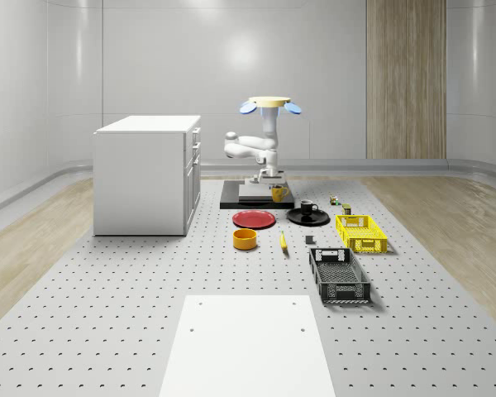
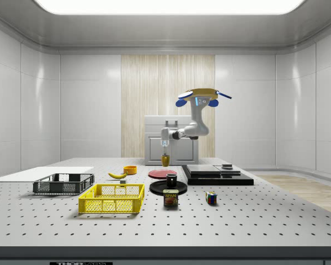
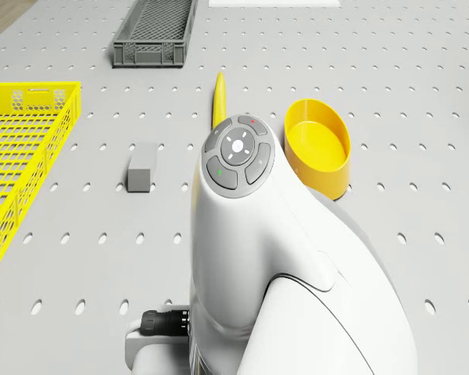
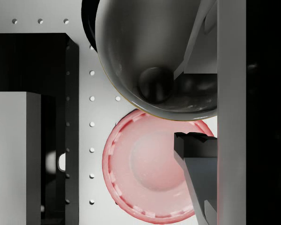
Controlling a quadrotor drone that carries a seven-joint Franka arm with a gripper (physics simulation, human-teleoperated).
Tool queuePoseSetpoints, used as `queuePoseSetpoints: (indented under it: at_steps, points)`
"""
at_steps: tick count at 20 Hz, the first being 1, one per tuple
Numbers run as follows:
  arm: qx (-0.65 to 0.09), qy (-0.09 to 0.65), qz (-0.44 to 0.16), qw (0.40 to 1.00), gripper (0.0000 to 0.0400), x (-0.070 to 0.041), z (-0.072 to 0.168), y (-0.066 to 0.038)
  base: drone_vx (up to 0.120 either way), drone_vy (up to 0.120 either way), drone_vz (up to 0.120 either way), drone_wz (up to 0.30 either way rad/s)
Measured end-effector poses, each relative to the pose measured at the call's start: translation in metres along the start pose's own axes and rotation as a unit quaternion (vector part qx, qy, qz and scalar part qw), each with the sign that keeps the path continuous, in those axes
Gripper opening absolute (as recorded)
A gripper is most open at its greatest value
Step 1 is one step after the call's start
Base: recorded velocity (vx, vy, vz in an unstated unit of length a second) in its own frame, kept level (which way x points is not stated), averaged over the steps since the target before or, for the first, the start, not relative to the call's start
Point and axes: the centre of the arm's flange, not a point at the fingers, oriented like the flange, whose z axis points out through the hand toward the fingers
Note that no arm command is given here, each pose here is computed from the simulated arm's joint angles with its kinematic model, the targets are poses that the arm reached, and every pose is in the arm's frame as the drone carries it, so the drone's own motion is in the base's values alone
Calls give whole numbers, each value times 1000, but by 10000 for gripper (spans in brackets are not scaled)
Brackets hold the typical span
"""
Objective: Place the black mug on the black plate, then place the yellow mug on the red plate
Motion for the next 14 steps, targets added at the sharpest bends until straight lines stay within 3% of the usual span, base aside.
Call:
queuePoseSetpoints:
  at_steps: [3,5,11,14]
  points:
    - [0,0,0,1000,110,0,0,0,13,-120,0,0]
    - [0,0,0,1000,110,0,0,0,120,-120,0,0]
    - [0,0,0,1000,110,0,0,0,0,-120,0,0]
    - [0,0,0,1000,110,0,0,0,0,-120,-107,0]
